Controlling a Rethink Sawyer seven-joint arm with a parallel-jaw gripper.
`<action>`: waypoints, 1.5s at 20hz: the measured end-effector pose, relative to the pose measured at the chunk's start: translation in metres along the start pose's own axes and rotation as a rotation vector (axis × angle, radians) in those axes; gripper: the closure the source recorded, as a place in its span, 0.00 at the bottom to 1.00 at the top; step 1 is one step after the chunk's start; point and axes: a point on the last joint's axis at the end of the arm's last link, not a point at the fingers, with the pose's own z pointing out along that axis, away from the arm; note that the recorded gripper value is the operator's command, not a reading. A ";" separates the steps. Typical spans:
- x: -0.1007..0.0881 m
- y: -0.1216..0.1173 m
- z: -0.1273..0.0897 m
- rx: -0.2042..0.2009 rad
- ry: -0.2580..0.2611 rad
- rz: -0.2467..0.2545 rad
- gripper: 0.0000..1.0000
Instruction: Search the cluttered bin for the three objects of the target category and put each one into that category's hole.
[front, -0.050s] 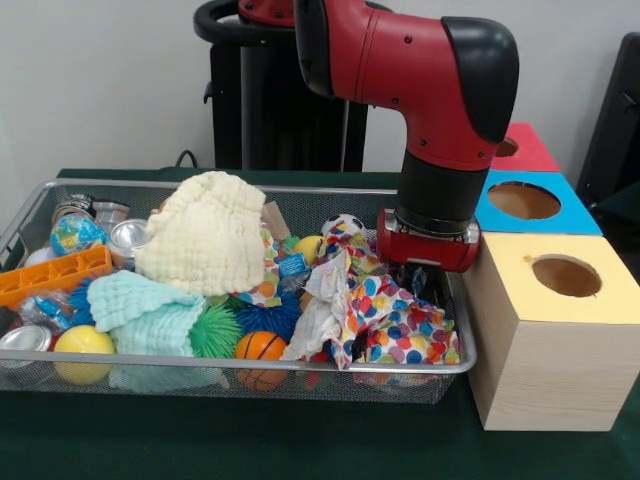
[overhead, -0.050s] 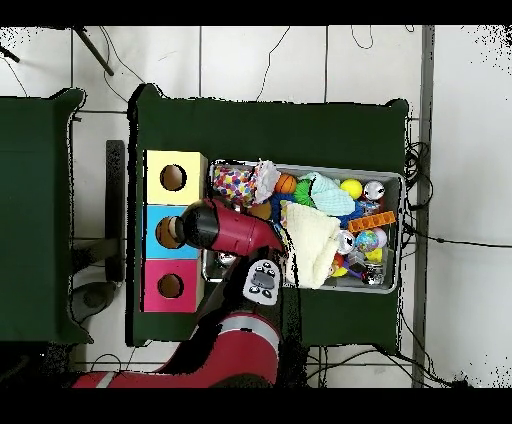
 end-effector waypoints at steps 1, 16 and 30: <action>0.000 0.000 0.000 0.000 0.000 0.000 1.00; -0.006 0.001 -0.013 -0.027 0.000 0.015 1.00; -0.031 0.026 -0.138 -0.107 0.017 -0.007 1.00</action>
